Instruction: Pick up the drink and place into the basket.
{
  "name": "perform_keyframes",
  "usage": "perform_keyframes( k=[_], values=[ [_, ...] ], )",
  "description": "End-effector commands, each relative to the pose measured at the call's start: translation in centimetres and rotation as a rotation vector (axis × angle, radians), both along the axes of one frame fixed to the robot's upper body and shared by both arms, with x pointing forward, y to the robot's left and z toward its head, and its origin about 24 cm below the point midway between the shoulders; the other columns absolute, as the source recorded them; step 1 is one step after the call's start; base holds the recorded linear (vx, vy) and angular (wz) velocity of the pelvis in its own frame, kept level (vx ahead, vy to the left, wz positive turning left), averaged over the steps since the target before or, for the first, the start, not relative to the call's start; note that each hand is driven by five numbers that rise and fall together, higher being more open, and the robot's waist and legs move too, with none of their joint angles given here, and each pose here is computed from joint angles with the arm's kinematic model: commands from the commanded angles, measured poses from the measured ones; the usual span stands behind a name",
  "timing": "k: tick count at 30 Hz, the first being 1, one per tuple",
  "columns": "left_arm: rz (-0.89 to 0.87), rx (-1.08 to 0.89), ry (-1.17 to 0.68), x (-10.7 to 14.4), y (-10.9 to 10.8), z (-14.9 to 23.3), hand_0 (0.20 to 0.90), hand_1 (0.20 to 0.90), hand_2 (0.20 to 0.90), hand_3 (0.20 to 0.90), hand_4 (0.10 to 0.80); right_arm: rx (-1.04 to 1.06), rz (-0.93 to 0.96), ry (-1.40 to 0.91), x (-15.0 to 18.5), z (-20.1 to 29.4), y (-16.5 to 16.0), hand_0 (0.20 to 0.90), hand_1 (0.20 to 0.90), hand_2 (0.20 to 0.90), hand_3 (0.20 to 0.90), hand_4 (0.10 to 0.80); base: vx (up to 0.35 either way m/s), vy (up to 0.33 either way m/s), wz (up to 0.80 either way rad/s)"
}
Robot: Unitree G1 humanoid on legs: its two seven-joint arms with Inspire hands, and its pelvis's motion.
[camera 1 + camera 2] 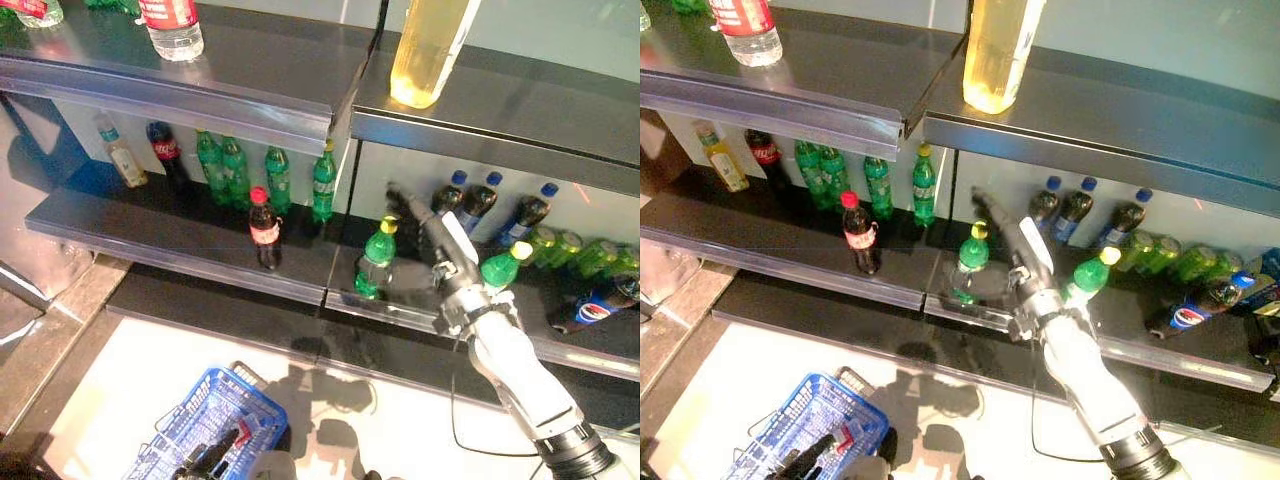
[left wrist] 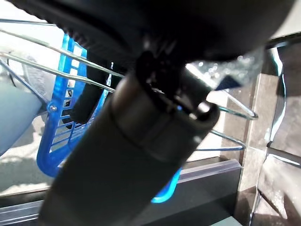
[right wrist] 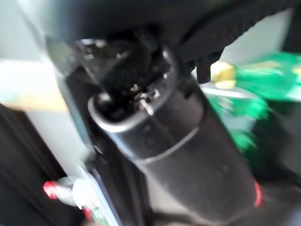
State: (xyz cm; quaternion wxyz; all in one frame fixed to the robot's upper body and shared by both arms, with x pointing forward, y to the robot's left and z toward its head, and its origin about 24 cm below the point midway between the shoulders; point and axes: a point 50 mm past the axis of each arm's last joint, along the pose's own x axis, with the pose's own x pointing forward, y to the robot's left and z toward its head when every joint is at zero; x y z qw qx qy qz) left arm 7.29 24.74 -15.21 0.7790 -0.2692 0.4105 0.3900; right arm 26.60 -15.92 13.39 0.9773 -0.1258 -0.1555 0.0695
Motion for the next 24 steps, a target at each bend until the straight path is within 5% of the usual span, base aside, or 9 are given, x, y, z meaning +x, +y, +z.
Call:
perform_keyframes(
  k=[1, 13, 24],
  values=[
    [-0.131, 0.078, -0.197, 4.9, -0.2, 1.7, 0.300, 0.300, 0.300, 0.200, 0.100, 0.135, -0.170, -0.322, -0.1, 6.0, -1.4, 0.900, 0.900, 0.900, 0.900, 0.800, 0.042, 0.022, 0.00],
    [-0.189, 0.069, -0.160, 4.2, -0.9, 1.3, 0.300, 0.300, 0.300, 0.200, 0.100, 0.162, -0.404, -0.183, 1.7, 3.1, -2.5, 0.900, 0.900, 0.900, 0.900, 0.800, 0.054, 0.027, 0.07],
    [-0.211, 0.059, -0.164, 3.6, -1.1, 1.3, 0.300, 0.300, 0.300, 0.200, 0.100, 0.148, -0.380, -0.071, 1.3, 0.6, -2.1, 0.900, 0.900, 0.900, 0.900, 0.800, 0.052, 0.041, 0.08]
  ],
)
